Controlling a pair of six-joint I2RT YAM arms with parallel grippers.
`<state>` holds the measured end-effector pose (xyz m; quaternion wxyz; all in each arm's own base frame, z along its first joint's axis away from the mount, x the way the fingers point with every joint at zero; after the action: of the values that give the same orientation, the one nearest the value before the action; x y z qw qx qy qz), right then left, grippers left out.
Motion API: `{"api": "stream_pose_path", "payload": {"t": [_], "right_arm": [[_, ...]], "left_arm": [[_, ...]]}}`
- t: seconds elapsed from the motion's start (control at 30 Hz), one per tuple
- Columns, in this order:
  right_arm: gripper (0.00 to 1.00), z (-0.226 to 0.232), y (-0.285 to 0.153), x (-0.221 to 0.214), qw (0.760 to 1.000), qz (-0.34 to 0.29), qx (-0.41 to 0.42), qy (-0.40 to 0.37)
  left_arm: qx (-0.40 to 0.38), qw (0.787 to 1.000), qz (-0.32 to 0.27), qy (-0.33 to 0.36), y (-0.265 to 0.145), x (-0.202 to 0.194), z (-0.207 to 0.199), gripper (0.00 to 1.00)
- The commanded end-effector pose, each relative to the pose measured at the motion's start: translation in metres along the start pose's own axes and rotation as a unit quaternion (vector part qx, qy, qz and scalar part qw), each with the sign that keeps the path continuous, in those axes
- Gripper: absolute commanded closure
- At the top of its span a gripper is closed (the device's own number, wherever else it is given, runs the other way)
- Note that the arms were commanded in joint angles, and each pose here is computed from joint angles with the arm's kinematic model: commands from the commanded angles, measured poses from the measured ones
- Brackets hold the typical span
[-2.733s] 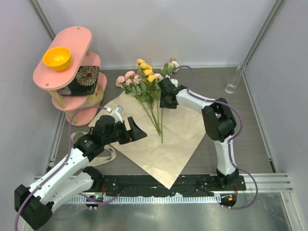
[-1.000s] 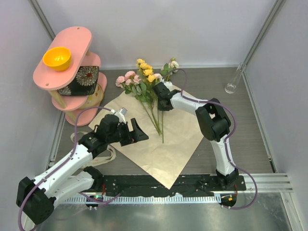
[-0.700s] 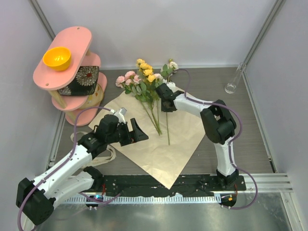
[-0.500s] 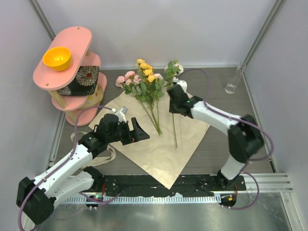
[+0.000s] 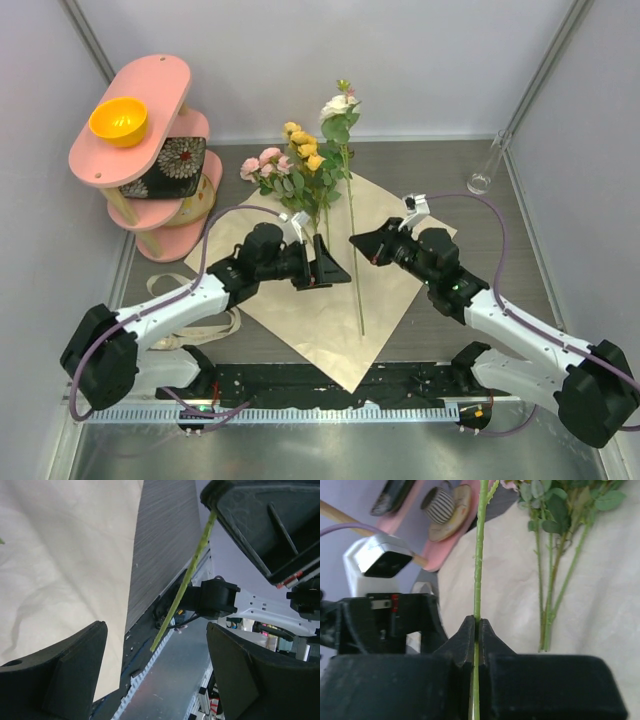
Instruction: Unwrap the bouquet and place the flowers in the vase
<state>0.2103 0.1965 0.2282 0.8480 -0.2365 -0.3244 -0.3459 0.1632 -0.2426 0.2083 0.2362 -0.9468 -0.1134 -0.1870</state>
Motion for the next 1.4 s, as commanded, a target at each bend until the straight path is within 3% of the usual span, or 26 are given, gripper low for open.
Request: {"api": "stream_pose_path", "payload": {"t": [0.0, 0.07, 0.23, 0.27, 0.3, 0.47, 0.63, 0.8, 0.97, 1.2, 1.33, 1.37], "right_arm": [[0.99, 0.040, -0.017, 0.025, 0.989, -0.070, 0.130, 0.024], [0.99, 0.040, -0.019, 0.023, 0.988, -0.067, 0.137, 0.029], [0.99, 0.042, -0.023, 0.019, 0.987, -0.054, 0.149, 0.036], [0.99, 0.041, -0.023, 0.017, 0.987, -0.050, 0.150, 0.037], [0.99, 0.041, -0.023, 0.017, 0.987, -0.046, 0.150, 0.035], [0.94, 0.041, -0.024, 0.021, 0.993, -0.023, 0.119, -0.001], [0.68, 0.040, -0.018, 0.035, 0.997, 0.044, 0.022, -0.066], [0.47, 0.032, -0.009, 0.042, 0.989, 0.105, -0.048, -0.090], [0.39, 0.046, 0.003, 0.054, 0.989, 0.131, -0.014, -0.062], [0.37, 0.061, 0.027, 0.071, 0.989, 0.139, 0.029, -0.031], [0.39, 0.061, 0.042, 0.072, 0.989, 0.145, 0.028, -0.025], [0.45, 0.061, 0.044, 0.073, 0.989, 0.146, 0.029, -0.024]], "left_arm": [[-0.095, 0.995, -0.011, 0.026, 0.020, 0.012, -0.037, 0.16], [-0.106, 0.994, 0.000, 0.029, 0.028, 0.007, -0.044, 0.18], [-0.118, 0.992, 0.013, 0.031, 0.041, 0.003, -0.050, 0.38], [-0.111, 0.993, 0.008, 0.030, 0.041, 0.004, -0.048, 0.45], [-0.105, 0.994, 0.005, 0.037, 0.041, 0.005, -0.048, 0.61], [-0.006, 0.996, 0.015, 0.089, 0.032, 0.001, -0.033, 0.98], [0.107, 0.980, 0.014, 0.167, 0.008, -0.004, -0.012, 1.00], [0.130, 0.972, 0.011, 0.198, -0.011, -0.010, -0.004, 1.00], [0.122, 0.971, 0.014, 0.205, -0.018, -0.014, -0.003, 1.00], [0.108, 0.971, 0.019, 0.211, -0.023, -0.017, -0.006, 1.00], [0.100, 0.972, 0.023, 0.213, -0.026, -0.020, -0.006, 1.00], [0.100, 0.972, 0.024, 0.212, -0.027, -0.021, -0.005, 1.00]]}}
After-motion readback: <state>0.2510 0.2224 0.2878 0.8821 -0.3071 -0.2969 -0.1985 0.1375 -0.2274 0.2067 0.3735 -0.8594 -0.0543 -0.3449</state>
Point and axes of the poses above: each gripper's point midway between its finger pads, its own y axis out along the fingers, its own z axis along the line the jaws close on, x = y × z, the point moved 8 cm from there along -y, back along the fingers, and after that the axes turned 4 degrees about y, right-handed, at the moved point
